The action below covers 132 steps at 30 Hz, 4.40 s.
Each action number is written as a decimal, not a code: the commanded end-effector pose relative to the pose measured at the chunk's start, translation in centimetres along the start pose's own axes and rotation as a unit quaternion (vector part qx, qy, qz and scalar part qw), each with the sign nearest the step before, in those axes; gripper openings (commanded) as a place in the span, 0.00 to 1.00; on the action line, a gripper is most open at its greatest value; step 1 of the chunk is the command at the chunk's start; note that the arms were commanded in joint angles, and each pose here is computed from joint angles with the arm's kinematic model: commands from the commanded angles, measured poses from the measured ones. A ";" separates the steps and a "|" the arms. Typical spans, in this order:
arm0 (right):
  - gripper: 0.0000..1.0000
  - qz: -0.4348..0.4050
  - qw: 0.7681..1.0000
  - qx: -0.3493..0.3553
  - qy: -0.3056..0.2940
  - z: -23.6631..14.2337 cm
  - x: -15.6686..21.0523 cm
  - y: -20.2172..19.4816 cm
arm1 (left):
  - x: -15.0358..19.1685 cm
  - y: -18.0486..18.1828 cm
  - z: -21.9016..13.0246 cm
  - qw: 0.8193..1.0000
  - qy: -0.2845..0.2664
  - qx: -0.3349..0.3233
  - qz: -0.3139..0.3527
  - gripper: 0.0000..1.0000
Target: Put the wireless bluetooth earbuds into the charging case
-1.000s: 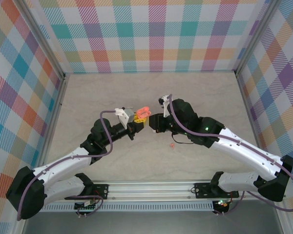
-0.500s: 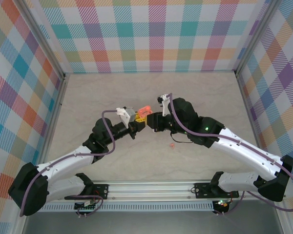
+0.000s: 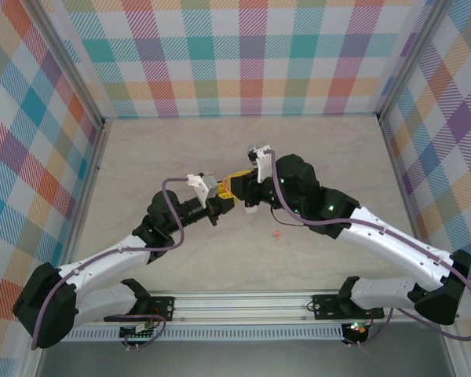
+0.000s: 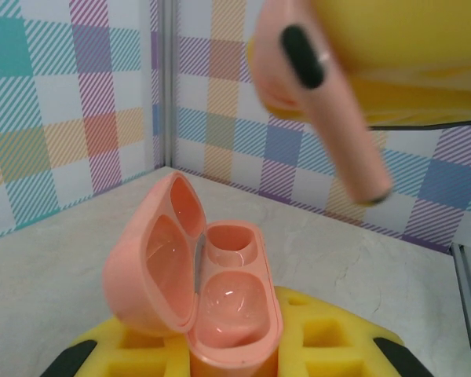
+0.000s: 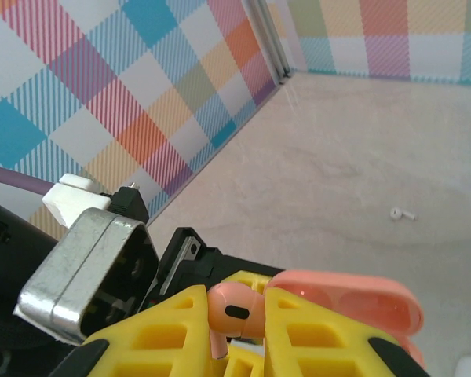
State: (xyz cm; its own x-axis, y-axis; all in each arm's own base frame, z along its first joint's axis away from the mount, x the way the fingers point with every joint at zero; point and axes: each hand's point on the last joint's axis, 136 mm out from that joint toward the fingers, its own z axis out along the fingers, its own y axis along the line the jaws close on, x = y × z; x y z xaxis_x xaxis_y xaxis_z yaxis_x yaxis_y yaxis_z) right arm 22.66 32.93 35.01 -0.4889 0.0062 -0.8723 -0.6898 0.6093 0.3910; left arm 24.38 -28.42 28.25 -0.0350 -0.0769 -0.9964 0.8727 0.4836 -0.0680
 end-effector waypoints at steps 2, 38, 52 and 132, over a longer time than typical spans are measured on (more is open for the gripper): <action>0.19 -0.074 0.996 -0.035 -0.039 0.3 -1.2 1.1 | -3.5 -1.7 -0.7 0.998 -0.050 0.030 0.006 0.09; 0.20 -0.179 0.980 -0.045 -0.074 0.1 -0.6 1.1 | -5.8 -2.7 -1.9 0.997 -0.071 0.044 0.000 0.09; 0.21 -0.195 0.978 -0.038 -0.070 0.2 0.5 0.4 | -6.5 -2.7 -2.2 0.996 -0.080 0.042 0.002 0.09; 0.32 -0.052 0.995 -0.088 0.013 -3.1 -1.0 3.5 | -6.5 -2.5 -3.0 0.996 -0.082 0.026 0.006 0.11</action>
State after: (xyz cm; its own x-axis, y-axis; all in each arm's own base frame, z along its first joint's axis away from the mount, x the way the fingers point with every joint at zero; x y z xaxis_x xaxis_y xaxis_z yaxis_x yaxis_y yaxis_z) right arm 19.82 32.58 37.94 -0.3967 -0.0414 -0.9170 -0.8111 0.4836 0.3291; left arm 21.54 -26.48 32.89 0.0039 -0.1710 -0.9853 0.8874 0.4547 -0.0754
